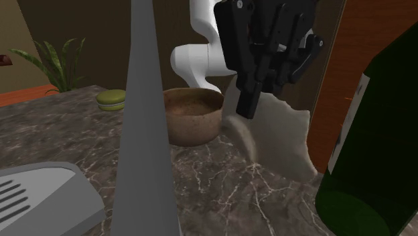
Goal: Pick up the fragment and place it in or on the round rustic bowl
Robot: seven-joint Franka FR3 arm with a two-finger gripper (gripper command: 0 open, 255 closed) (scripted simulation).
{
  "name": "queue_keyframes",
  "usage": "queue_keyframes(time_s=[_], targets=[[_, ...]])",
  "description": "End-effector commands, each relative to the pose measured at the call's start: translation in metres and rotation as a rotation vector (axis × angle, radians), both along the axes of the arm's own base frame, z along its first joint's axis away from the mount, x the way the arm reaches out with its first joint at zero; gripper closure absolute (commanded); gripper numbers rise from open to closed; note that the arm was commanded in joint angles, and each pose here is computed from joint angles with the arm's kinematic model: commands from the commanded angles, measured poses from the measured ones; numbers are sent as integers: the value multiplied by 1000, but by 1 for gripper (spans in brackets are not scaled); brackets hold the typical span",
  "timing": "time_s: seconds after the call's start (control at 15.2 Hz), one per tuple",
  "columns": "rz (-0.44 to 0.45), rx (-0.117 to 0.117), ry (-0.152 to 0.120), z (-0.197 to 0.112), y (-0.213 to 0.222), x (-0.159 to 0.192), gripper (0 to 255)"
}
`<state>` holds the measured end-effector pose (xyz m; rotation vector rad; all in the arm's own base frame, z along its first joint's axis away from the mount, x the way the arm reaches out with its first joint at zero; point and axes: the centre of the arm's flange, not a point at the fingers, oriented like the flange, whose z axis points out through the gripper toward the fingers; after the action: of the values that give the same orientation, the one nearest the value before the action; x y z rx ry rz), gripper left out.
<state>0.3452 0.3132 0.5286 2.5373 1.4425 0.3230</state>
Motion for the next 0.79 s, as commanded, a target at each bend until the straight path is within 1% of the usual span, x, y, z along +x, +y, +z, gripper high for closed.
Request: queue_keyframes(time_s=[0.0, 0.73], targets=[[0, 0, 0, 10, 0, -1, 255], [0, 0, 0, 68, 0, -1, 255]])
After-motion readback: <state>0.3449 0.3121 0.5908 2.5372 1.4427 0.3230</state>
